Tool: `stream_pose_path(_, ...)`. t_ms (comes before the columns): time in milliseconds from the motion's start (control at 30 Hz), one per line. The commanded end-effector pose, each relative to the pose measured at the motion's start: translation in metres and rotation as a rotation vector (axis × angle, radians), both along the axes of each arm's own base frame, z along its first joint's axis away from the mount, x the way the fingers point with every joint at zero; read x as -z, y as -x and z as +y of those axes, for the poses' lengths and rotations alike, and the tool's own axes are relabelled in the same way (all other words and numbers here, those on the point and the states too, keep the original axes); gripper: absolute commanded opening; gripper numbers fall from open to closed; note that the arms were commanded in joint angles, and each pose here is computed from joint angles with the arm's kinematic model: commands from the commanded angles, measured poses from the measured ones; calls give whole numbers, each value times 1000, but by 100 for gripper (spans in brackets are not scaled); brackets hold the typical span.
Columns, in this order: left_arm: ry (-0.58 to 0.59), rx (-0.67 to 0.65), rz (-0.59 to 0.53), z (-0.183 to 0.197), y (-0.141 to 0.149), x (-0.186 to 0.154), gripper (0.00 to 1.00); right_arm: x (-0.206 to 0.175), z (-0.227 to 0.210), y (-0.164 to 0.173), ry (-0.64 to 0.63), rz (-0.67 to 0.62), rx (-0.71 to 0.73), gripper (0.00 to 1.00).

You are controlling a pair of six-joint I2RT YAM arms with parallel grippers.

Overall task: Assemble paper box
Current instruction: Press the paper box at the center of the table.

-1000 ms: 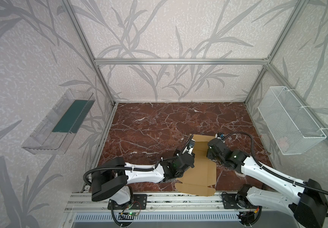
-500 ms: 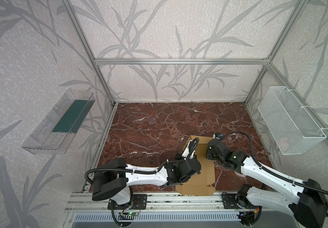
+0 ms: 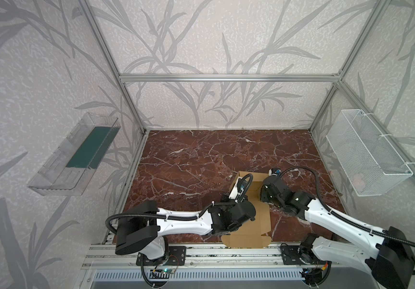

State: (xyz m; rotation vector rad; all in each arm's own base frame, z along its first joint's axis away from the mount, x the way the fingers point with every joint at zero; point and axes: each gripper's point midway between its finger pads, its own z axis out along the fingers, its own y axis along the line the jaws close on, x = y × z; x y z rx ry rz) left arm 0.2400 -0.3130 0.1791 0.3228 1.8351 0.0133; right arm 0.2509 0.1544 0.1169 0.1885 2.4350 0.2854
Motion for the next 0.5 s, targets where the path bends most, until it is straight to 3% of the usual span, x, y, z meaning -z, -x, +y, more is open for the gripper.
stream_pose_path(0,63,-46,-26,4,0,-21,0,-3,-3,1,-8,-15,2,36)
stream_pose_path(467,52,-99,-32,29,-10,-25,0,-32,-20,24,-34,-72,-47,54)
